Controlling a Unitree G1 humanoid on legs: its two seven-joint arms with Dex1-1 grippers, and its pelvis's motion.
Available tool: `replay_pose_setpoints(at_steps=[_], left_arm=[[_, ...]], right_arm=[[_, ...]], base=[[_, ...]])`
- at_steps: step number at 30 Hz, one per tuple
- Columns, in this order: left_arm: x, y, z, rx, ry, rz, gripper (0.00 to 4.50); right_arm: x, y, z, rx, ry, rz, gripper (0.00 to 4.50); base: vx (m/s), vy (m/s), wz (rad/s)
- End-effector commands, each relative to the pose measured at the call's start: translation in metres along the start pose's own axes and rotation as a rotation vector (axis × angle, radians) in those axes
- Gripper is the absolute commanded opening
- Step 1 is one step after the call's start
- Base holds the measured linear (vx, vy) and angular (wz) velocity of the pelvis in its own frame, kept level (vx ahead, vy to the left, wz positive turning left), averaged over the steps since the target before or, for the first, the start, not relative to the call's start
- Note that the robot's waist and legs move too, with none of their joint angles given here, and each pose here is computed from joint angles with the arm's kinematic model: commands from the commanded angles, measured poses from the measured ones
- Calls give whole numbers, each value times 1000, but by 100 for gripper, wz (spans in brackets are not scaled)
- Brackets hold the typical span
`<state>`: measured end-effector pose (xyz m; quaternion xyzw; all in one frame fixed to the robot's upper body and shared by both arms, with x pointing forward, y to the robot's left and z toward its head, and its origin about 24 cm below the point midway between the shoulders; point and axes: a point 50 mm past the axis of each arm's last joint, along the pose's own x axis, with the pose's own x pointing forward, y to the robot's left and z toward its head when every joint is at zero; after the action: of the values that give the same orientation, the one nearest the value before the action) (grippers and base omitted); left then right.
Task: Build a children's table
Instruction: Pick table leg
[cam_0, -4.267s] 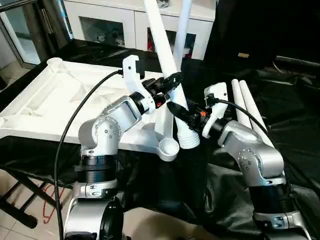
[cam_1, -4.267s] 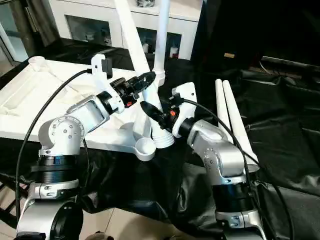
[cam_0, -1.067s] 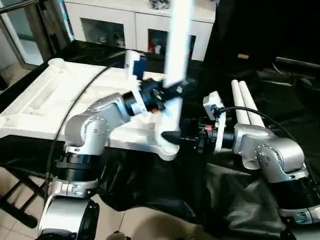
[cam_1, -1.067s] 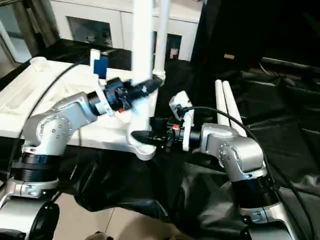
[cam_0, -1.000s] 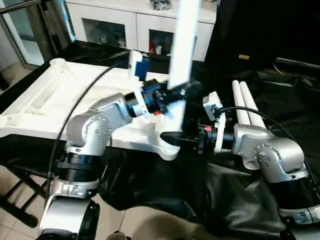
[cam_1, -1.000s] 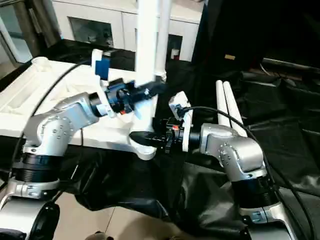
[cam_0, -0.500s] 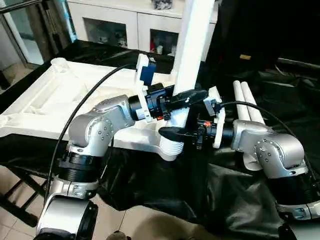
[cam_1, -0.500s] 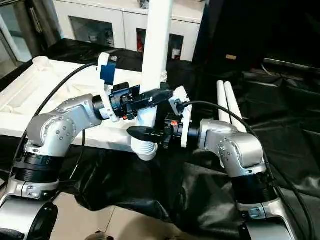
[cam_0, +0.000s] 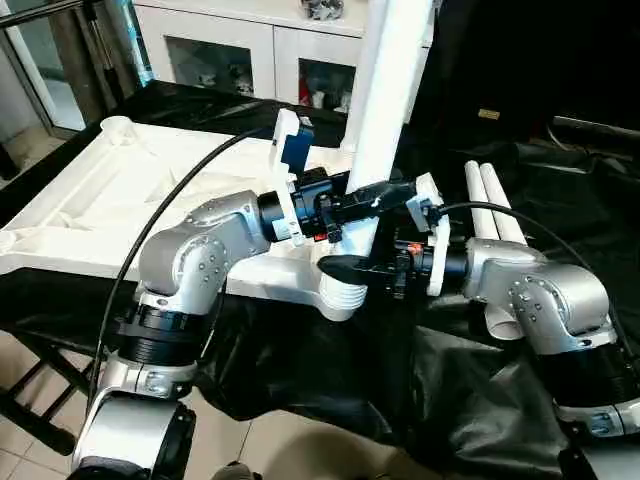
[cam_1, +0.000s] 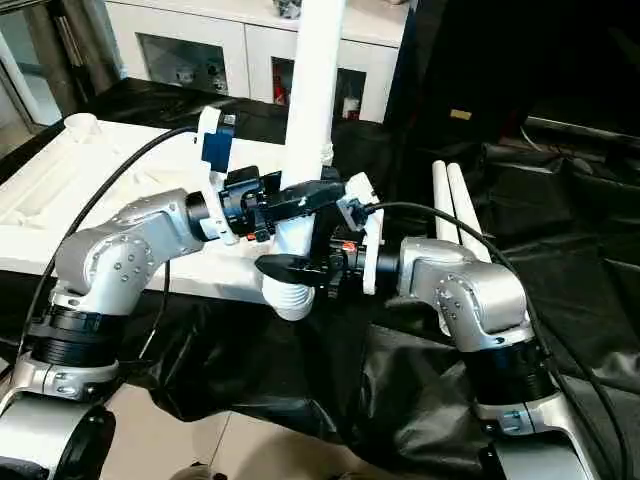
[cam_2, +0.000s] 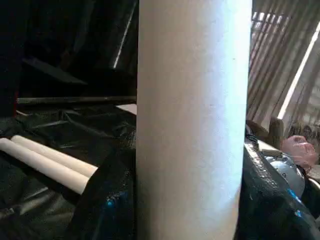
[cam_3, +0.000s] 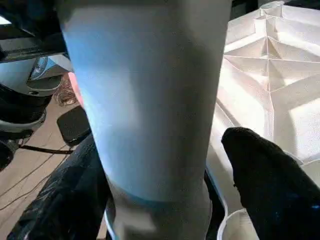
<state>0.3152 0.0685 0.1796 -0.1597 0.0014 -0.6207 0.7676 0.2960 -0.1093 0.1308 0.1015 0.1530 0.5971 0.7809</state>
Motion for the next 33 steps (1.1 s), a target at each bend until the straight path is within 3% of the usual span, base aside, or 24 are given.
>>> replay_pose_setpoints(at_steps=[1,19,20,31,32,33], left_arm=[[4,2,-2,8,20,20,195],[4,2,-6,-11,18,9,195],[4,2,-6,-12,18,7,195],[4,5,-3,-17,4,31,195],[4,6,-2,-29,-5,38,251],[4,6,-1,-37,-10,41,265]], right_arm=[[1,4,7,-41,-7,20,359],[1,7,12,-9,-75,45,359],[1,7,11,-7,-74,45,332],[3,7,9,3,-72,47,242],[3,7,9,4,-71,46,232],[3,7,9,4,-71,45,229]], base=[[0,0,0],[0,0,0],[0,0,0],[0,0,0],[0,0,0],[0,0,0]])
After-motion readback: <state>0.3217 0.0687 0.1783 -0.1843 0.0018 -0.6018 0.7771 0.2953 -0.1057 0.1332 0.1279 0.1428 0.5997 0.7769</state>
